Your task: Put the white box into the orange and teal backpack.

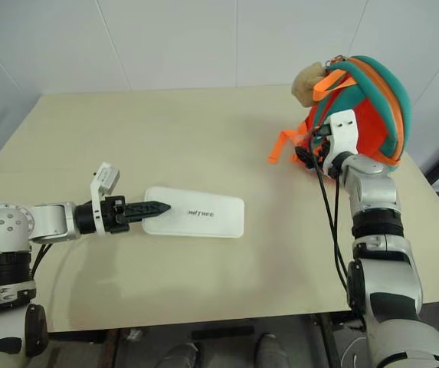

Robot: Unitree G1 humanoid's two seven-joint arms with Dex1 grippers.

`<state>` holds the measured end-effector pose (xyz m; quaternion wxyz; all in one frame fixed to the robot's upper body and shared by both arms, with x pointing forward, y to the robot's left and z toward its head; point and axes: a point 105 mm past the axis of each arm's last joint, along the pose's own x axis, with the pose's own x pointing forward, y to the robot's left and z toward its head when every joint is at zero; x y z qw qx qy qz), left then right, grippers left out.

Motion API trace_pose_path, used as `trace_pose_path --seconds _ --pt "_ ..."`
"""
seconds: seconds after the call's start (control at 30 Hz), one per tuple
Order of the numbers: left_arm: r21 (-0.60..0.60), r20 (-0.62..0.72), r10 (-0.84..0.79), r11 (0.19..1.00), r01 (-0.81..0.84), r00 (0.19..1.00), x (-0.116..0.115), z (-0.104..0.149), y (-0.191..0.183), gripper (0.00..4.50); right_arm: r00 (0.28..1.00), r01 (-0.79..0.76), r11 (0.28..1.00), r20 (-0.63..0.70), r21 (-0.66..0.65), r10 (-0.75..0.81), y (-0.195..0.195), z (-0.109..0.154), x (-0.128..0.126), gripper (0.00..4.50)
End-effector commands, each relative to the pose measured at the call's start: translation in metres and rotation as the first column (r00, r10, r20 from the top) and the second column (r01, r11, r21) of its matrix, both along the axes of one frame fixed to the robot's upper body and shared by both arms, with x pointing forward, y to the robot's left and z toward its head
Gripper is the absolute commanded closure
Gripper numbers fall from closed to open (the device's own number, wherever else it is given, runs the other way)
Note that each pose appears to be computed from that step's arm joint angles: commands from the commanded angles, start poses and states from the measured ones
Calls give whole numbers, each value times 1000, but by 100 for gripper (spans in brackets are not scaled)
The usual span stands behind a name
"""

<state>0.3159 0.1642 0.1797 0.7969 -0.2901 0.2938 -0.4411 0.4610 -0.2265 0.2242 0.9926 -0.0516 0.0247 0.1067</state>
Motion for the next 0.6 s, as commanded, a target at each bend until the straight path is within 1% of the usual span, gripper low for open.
trace_pose_path --seconds 0.03,0.23,0.27,0.33,0.5,0.6 --pt "-1 87 -4 1000 4 996 -4 21 4 320 994 53 997 95 47 -57 -2 25 8 0" --pt "-9 109 12 1000 -11 994 -6 24 7 320 984 117 988 119 103 -129 0 34 17 0" --pt "-8 109 13 1000 -12 994 -7 23 7 320 982 127 986 128 109 -141 0 37 18 18" --pt "-7 109 14 1000 -13 994 -8 22 7 320 978 135 984 143 115 -150 1 41 19 61" --pt "-11 115 25 1000 -24 993 -8 22 8 320 977 104 983 172 153 -130 5 49 19 228" --pt "-10 117 34 999 -33 993 -7 23 9 320 978 56 985 192 162 -87 9 56 16 334"
